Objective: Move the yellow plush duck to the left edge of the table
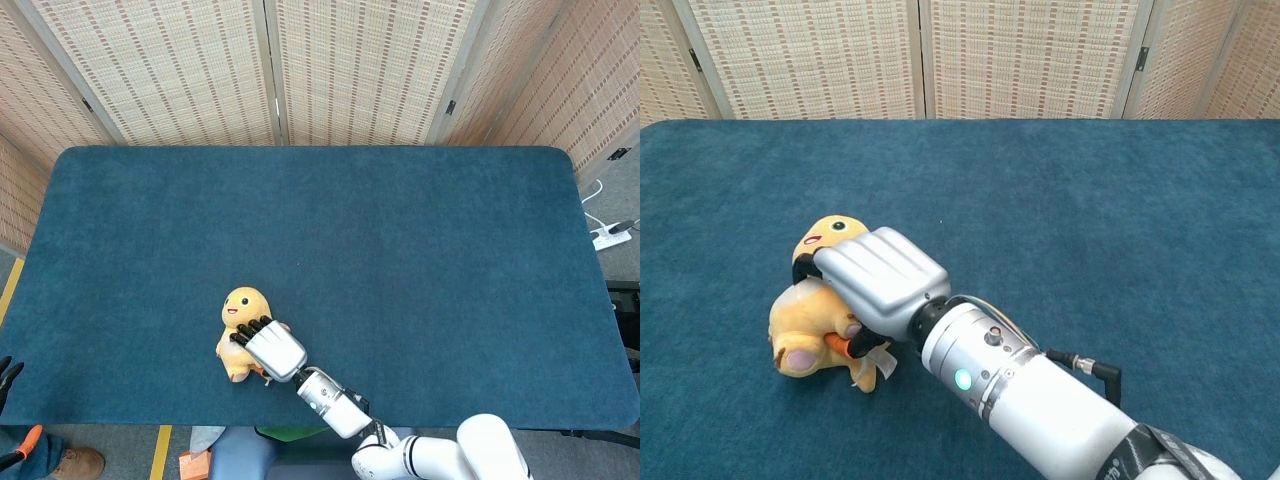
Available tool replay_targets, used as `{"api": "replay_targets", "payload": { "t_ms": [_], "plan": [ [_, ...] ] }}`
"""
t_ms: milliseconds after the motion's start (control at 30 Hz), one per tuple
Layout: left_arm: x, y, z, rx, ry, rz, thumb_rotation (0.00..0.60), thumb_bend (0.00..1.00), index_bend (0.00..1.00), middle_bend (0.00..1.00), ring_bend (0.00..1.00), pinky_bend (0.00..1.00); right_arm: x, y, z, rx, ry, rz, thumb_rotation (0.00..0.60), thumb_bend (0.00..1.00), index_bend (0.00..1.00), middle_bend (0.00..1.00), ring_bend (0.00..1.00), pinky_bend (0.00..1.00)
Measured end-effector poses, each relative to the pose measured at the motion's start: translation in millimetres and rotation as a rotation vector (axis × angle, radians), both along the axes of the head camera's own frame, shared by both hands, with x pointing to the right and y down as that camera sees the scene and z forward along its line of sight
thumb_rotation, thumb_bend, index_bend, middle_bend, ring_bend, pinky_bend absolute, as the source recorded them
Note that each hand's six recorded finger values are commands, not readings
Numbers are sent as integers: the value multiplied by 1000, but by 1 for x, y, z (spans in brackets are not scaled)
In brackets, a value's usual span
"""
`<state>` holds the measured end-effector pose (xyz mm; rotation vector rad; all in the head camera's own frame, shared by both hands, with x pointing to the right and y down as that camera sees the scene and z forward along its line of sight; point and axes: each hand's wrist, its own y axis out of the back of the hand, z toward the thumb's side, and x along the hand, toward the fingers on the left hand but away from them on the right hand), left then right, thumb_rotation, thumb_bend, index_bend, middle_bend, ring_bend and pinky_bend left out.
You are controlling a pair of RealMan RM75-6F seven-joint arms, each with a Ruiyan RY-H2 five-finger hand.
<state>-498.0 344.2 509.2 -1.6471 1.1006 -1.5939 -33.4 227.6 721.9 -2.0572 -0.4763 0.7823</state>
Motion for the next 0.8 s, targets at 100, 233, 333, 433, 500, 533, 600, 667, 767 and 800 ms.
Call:
{"api": "replay_targets", "payload": {
  "t_ms": [100, 233, 333, 433, 500, 533, 600, 667, 767, 800],
  "plan": [
    [1, 0, 0, 1, 3, 0, 600, 330, 0, 0, 29, 195, 3, 0, -8, -13, -9, -1, 600, 231, 0, 0, 0, 56],
    [2, 0, 1, 1, -6, 4, 600, 331, 0, 0, 29, 198, 12, -3, -30, -22, -40, 8, 600, 173, 0, 0, 0, 0],
    [5, 1, 4, -7, -17, 10, 600, 330, 0, 0, 29, 201, 23, -6, -47, -36, -61, 18, 600, 170, 0, 0, 0, 0],
    [8, 2, 6, -12, -23, 24, 600, 330, 0, 2, 29, 202, 39, -10, -65, -41, -70, 29, 600, 168, 0, 0, 0, 0],
    [11, 2, 5, 0, -17, 37, 600, 330, 0, 8, 32, 202, 54, -13, -75, -35, -68, 38, 600, 167, 0, 0, 0, 0],
    [13, 2, 5, 10, -13, 41, 600, 330, 0, 12, 34, 205, 67, -15, -82, -28, -63, 47, 600, 167, 0, 0, 0, 0],
    [18, 2, 4, 36, 5, 60, 600, 330, 0, 25, 44, 227, 92, -17, -92, -10, -43, 65, 600, 167, 0, 0, 0, 0],
    [27, 1, 4, 60, 33, 87, 600, 323, 8, 50, 67, 260, 129, -17, -103, 24, -2, 93, 600, 167, 0, 0, 0, 0],
    [50, 3, 7, 102, 102, 147, 600, 315, 54, 114, 123, 305, 198, -14, -119, 94, 85, 154, 600, 168, 0, 0, 0, 0],
    [61, 4, 10, 116, 124, 174, 600, 311, 67, 125, 131, 309, 220, -11, -125, 114, 113, 178, 600, 168, 0, 0, 0, 0]
  ]
}}
